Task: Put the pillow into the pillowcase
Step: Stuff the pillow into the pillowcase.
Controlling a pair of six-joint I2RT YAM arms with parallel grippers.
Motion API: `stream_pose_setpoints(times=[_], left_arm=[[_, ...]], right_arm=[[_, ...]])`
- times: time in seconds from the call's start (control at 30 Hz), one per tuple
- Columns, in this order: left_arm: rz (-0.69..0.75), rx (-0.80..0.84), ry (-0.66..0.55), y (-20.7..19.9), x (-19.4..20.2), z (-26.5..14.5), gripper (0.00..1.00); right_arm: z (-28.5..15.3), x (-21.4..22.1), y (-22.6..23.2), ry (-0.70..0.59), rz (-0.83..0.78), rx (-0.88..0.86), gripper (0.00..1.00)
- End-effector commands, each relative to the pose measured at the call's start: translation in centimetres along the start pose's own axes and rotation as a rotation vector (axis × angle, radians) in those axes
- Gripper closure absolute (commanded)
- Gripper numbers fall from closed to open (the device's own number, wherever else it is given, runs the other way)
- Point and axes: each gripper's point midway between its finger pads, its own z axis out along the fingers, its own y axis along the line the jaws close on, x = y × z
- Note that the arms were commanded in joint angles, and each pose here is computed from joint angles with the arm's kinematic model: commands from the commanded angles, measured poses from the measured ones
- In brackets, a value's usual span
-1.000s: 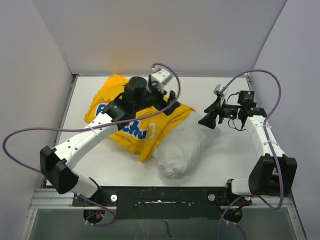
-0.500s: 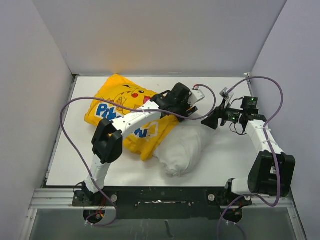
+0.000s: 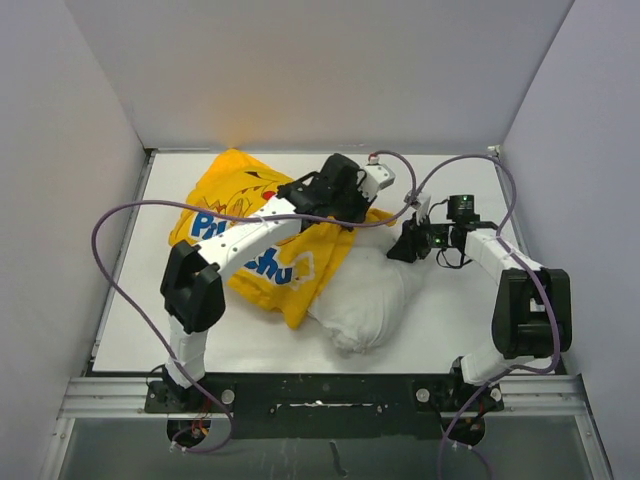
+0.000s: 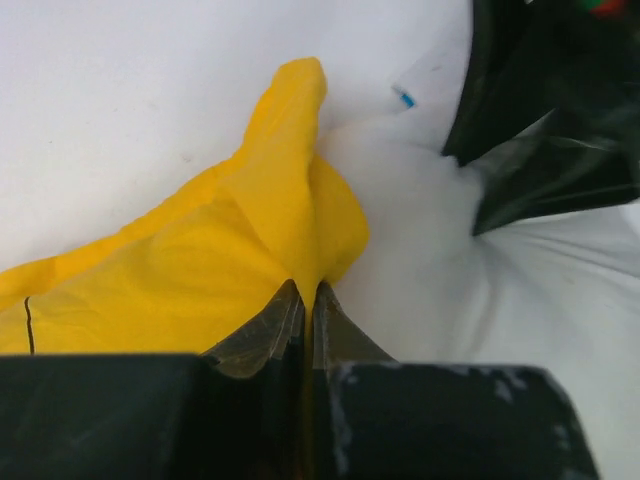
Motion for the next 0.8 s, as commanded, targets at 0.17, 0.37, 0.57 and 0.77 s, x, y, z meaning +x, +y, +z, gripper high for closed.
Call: stream_pose_setpoints(times=[0.17,0.37,0.57,0.77], left_arm=[[-0.171,0.519,-0.555,-6.4,-13.6,-14.5,1.00],[-0.186,0.796,-0.718,-10.8,-20.1,-19.5,1.00],[-0.183,0.966,-0.902,-12.5,-24.8,-23.9,1.00],[-0.336,0.901,-0.874,-8.6,-18.4,-16.2,1.00]], right_arm=[[-0.3,-6.2,3.1,-0.174,-0.029,-0.133,0.99],[-5.4,-19.0,5.8,-0.487,-0.179,-0.139,1.00],[-7.2,-23.2,8.9,-0.715,-0.137,-0.197,1.00],[-1.1,-9.0,4.0,-0.396,-0.173,-0.026,0.94]])
